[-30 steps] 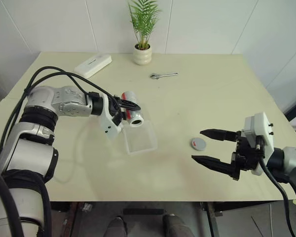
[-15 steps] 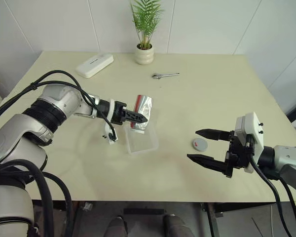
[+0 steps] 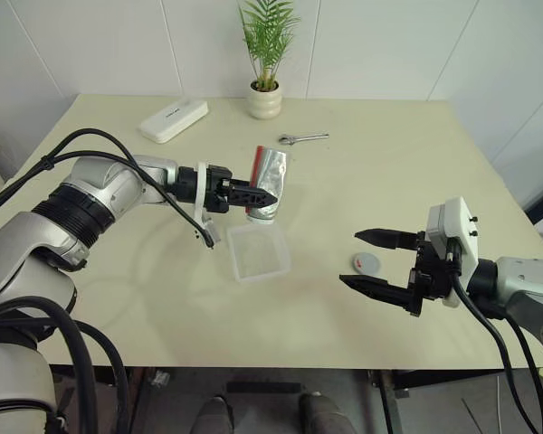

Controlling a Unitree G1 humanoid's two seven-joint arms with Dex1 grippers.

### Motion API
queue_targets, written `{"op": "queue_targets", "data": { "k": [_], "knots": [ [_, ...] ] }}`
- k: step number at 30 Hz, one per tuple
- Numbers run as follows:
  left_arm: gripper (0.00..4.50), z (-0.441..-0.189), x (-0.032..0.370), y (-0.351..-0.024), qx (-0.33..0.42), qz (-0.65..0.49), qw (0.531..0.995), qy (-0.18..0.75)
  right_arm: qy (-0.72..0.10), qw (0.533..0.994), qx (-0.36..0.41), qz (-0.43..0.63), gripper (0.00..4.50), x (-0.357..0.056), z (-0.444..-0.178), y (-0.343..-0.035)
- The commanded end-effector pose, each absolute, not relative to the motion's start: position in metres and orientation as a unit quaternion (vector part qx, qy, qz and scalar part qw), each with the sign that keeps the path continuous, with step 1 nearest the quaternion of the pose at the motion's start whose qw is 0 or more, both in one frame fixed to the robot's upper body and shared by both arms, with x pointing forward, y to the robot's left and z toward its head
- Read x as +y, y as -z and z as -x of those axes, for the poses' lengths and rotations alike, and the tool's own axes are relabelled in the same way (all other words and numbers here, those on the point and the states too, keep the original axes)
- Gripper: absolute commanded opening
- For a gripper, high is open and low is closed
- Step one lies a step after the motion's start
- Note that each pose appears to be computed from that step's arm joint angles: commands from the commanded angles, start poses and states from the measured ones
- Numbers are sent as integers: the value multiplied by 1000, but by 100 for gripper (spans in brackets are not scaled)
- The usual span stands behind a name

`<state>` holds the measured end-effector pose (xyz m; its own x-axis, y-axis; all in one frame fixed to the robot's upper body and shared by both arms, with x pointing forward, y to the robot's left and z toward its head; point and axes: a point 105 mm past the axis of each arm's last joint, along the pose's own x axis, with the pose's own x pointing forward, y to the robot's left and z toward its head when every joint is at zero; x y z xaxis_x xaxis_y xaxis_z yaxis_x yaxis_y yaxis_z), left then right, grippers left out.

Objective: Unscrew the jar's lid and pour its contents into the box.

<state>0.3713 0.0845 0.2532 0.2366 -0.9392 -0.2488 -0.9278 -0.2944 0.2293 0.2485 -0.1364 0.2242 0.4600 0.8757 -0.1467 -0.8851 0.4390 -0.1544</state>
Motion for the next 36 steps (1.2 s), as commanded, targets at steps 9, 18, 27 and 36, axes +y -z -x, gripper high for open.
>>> {"op": "queue_targets", "data": {
  "k": [9, 18, 27, 36],
  "knots": [
    [196, -385, 114, -286, -512, -722, 419, 204, -520, 844, 6, 131, 449, -139, -253, -232],
    [196, -400, 182, -312, -404, -471, 775, 118, -525, 840, 14, 135, 449, -144, -253, -232],
    [196, -381, 253, -293, -306, -126, 938, 101, -545, 827, 7, 139, 449, -141, -264, -237],
    [196, -374, 205, -229, -175, -33, 943, 282, -560, 816, 9, 139, 449, -138, -268, -234]
  ]
}}
